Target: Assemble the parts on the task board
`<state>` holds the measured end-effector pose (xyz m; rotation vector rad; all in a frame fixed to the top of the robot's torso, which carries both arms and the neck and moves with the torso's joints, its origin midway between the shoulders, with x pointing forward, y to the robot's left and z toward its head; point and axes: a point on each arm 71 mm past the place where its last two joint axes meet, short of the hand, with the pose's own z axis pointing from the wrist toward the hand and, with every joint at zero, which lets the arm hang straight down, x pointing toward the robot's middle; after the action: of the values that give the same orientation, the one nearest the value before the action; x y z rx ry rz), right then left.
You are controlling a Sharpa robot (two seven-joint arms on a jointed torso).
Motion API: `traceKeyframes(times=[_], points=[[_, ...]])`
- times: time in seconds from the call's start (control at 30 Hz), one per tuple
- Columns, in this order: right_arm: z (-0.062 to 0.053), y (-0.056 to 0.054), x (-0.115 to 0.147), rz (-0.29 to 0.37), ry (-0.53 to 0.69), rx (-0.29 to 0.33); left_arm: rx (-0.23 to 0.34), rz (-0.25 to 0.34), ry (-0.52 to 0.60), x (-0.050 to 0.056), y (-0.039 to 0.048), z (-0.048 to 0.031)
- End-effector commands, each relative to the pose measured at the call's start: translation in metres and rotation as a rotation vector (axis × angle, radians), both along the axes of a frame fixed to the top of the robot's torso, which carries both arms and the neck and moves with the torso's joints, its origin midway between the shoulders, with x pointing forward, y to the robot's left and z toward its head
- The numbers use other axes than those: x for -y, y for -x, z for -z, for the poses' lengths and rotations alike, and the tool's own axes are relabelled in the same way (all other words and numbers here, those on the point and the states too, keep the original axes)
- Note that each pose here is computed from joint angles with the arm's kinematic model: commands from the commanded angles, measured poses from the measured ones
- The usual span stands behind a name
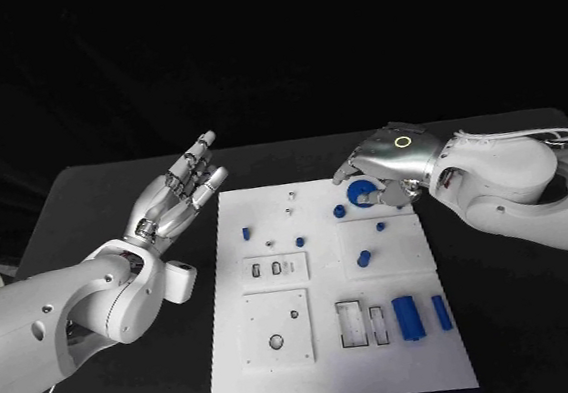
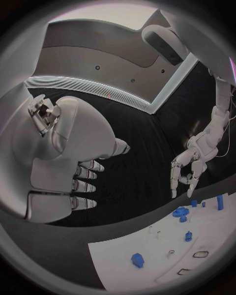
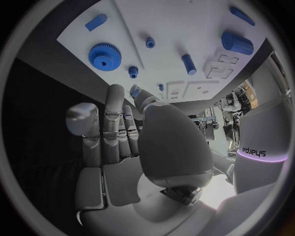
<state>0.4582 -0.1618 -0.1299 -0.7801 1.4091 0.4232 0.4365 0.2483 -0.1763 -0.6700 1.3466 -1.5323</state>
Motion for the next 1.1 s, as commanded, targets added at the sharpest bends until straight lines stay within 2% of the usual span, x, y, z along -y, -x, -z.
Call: traceKeyframes(times=[0.03, 0.57, 0.8, 1.1], points=[[0.005, -0.001, 0.0, 0.035, 0.045, 0.015, 0.019, 0.029, 0.003, 0.002, 0.0031, -0.0033], [0.014, 0.0, -0.003, 0.025, 0.023, -0.045, 0.006, 0.041, 0.006, 0.0, 0.0047, -0.0032], [0.019, -0.006, -0.004, 0.017, 0.01, -0.053, -0.004, 0.039, 0.015, 0.001, 0.004, -0.0027], [0.033, -0.014, -0.007, 0.011, -0.009, -0.079, -0.018, 0.037, 0.025, 0.001, 0.001, -0.0011]])
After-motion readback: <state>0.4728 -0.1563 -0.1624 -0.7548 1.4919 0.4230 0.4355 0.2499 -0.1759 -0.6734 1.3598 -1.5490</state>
